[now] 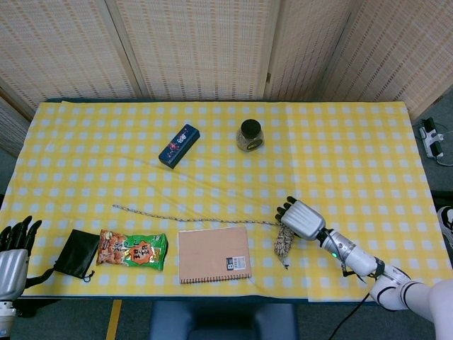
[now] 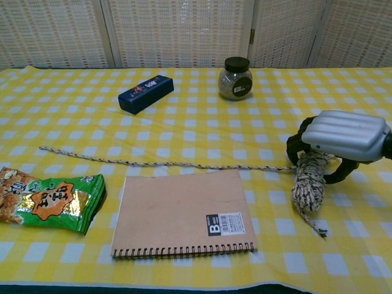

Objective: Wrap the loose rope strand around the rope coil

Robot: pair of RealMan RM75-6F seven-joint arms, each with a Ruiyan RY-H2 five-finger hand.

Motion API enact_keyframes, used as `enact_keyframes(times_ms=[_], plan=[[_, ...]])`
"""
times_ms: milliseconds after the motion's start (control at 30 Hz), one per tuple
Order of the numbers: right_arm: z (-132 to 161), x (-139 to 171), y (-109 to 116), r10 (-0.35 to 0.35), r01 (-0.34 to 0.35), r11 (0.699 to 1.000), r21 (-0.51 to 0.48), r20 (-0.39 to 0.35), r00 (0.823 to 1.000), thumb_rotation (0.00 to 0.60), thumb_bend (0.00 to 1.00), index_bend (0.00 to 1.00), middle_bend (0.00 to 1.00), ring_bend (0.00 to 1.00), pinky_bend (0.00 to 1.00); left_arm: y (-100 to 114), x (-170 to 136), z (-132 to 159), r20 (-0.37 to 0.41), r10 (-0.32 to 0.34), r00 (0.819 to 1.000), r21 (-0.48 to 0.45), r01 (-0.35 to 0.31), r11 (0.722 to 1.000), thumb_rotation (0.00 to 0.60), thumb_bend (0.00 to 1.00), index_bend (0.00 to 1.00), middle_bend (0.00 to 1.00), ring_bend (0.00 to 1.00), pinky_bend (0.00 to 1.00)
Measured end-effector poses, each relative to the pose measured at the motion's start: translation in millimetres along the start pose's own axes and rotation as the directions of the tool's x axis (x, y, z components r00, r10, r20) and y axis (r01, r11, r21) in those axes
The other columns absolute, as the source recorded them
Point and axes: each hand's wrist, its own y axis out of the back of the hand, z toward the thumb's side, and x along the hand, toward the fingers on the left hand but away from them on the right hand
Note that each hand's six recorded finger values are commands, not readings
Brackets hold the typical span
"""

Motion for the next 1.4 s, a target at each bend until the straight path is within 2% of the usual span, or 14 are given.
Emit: enact_keyframes(times_ms=[167, 500, 667, 833, 933, 1033, 1167, 1267, 1400], plan=[[-2, -1, 2, -0.016, 0.016, 1.000, -0.006, -0.002, 1.000, 0.600, 0.47, 0.64, 0.51, 0.53, 0.41, 0, 0, -1, 0.000, -0.001, 1.000, 0.000, 0.001, 1.000, 0.600, 0.13, 0.00, 0.00, 0.00, 0.00], [-17, 13, 17, -0.050, 0.050, 0.999, -0.016, 0.015, 0.999, 0.600, 0.55, 0.72, 0.56, 0.58, 0.47, 4, 5, 6, 0.037, 0.014, 0.999, 0.000, -0.014, 1.000, 0.600, 0.13, 0.00, 0.00, 0.00, 0.00], [-25, 23, 25, -0.067, 0.069, 0.997, -0.045, 0.039, 0.997, 0.600, 0.58, 0.77, 0.60, 0.63, 0.50, 11, 14, 22, 0.108, 0.043, 0.993, -0.002, -0.043, 0.999, 0.600, 0.13, 0.00, 0.00, 0.00, 0.00], [-31, 32, 32, -0.084, 0.090, 0.992, -0.093, 0.066, 0.994, 0.600, 0.60, 0.81, 0.63, 0.67, 0.53, 21, 31, 43, 0.201, 0.080, 0.976, -0.026, -0.076, 0.997, 0.600, 0.14, 0.00, 0.03, 0.06, 0.00], [-36, 37, 36, -0.096, 0.107, 0.985, -0.135, 0.087, 0.992, 0.600, 0.61, 0.82, 0.64, 0.68, 0.54, 24, 41, 53, 0.244, 0.089, 0.966, -0.048, -0.079, 0.996, 0.600, 0.15, 0.04, 0.07, 0.09, 0.03], [-41, 42, 40, -0.113, 0.131, 0.976, -0.175, 0.109, 0.988, 0.600, 0.61, 0.83, 0.65, 0.68, 0.55, 26, 53, 65, 0.286, 0.100, 0.953, -0.067, -0.084, 0.994, 0.600, 0.15, 0.14, 0.14, 0.16, 0.11], [-47, 49, 47, -0.139, 0.174, 0.947, -0.271, 0.144, 0.980, 0.600, 0.61, 0.84, 0.65, 0.68, 0.55, 22, 70, 79, 0.333, 0.091, 0.938, -0.087, -0.065, 0.994, 0.600, 0.16, 0.27, 0.21, 0.24, 0.19], [-54, 57, 56, -0.168, 0.218, 0.920, -0.324, 0.176, 0.970, 0.600, 0.61, 0.84, 0.65, 0.68, 0.55, 18, 83, 89, 0.362, 0.075, 0.929, -0.075, -0.051, 0.996, 0.600, 0.22, 0.32, 0.28, 0.31, 0.24], [-59, 63, 62, -0.181, 0.246, 0.904, -0.350, 0.209, 0.961, 0.600, 0.61, 0.84, 0.65, 0.68, 0.55, 12, 99, 100, 0.389, 0.049, 0.920, -0.051, -0.032, 0.998, 0.600, 0.25, 0.36, 0.36, 0.40, 0.31]])
